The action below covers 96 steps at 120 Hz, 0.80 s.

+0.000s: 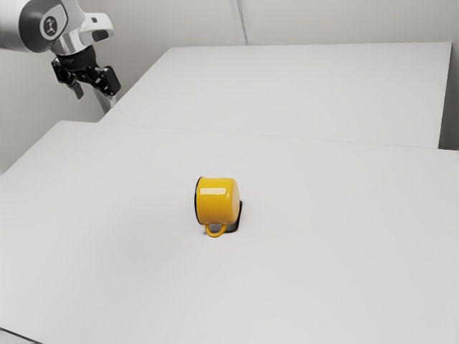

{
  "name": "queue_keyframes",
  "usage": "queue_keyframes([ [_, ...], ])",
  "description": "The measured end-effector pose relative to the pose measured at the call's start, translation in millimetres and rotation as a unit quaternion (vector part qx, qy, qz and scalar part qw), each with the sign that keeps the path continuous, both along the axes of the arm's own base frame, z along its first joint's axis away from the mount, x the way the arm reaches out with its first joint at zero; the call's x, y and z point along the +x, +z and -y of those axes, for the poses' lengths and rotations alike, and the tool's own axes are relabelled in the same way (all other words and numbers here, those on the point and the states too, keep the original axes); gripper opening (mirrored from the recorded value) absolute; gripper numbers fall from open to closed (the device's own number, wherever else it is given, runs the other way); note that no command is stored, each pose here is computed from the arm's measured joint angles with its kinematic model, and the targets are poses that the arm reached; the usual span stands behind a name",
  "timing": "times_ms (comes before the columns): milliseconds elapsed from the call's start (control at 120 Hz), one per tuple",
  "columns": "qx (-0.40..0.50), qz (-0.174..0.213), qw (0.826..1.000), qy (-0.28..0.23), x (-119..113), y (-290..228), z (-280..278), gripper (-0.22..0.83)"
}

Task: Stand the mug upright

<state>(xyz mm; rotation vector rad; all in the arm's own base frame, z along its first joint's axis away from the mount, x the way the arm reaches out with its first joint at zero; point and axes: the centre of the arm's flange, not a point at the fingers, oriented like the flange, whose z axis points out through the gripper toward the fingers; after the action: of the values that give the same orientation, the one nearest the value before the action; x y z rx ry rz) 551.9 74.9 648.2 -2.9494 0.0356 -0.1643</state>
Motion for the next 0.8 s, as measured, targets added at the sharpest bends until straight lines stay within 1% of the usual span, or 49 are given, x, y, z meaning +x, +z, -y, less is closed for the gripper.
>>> queue_keyframes([
  [242,-0.008,0.001,1.000,0.001,-1,-1,-3,0.62],
  [342,-0.025,-0.001,1.000,0.006,1,-9,-8,0.62],
  [475,-0.108,-0.017,0.994,0.028,0,-41,-13,0.62],
  [542,-0.159,-0.035,0.986,0.047,-3,-67,-17,0.62],
  [642,-0.230,-0.055,0.968,0.082,-3,-104,-26,0.62],
  [800,-0.328,-0.081,0.930,0.144,6,-162,-42,0.62],
])
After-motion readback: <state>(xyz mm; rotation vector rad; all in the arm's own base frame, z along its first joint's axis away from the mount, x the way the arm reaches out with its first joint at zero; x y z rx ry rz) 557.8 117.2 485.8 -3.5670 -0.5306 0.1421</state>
